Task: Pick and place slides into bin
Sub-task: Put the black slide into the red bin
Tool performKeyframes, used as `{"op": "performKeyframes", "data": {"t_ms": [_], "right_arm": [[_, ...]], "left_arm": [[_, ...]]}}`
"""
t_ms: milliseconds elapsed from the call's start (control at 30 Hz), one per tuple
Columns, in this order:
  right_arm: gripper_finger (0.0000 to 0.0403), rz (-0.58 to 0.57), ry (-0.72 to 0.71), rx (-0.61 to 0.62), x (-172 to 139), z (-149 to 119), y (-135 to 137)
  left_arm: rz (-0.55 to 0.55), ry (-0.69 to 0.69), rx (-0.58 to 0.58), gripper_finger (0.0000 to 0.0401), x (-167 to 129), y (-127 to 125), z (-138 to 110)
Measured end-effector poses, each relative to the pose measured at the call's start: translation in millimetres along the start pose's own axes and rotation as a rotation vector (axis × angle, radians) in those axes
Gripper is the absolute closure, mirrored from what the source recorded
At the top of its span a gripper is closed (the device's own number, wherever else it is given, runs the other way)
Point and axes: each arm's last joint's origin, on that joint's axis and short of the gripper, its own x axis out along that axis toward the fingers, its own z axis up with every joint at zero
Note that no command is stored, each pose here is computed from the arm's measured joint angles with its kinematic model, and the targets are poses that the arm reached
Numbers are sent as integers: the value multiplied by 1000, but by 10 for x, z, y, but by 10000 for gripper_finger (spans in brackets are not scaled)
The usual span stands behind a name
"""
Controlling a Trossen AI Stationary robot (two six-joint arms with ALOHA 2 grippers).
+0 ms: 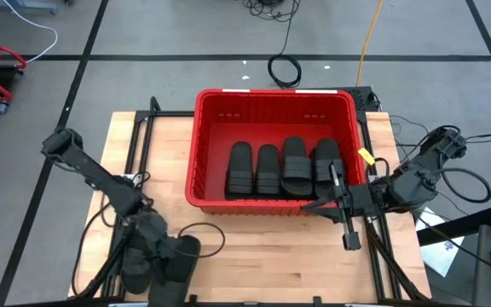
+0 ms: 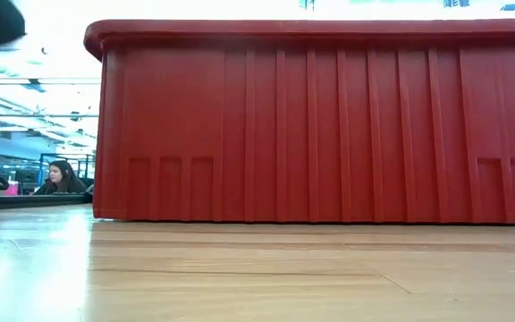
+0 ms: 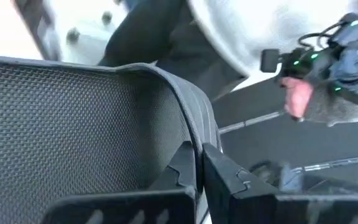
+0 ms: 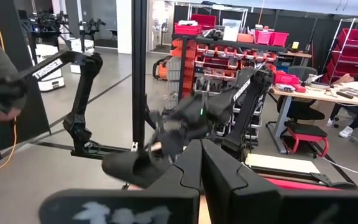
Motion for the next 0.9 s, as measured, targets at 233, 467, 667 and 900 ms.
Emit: {"op": "performKeyframes", "data": {"t_ms": [233, 467, 667, 900], "right_arm": [[403, 0, 7, -7, -104, 24, -63], [403, 0, 7, -58, -158, 38, -96], [403, 1, 6, -85, -170, 43, -104], [403, -5, 9, -152, -171, 40, -106]], "left_arm": [[108, -69, 74, 398, -529, -564, 337], [363, -230, 211, 399, -1283, -836, 698], [510, -476, 427, 400, -1798, -996, 1099], [444, -612, 652, 400, -2136, -801, 1654]]}}
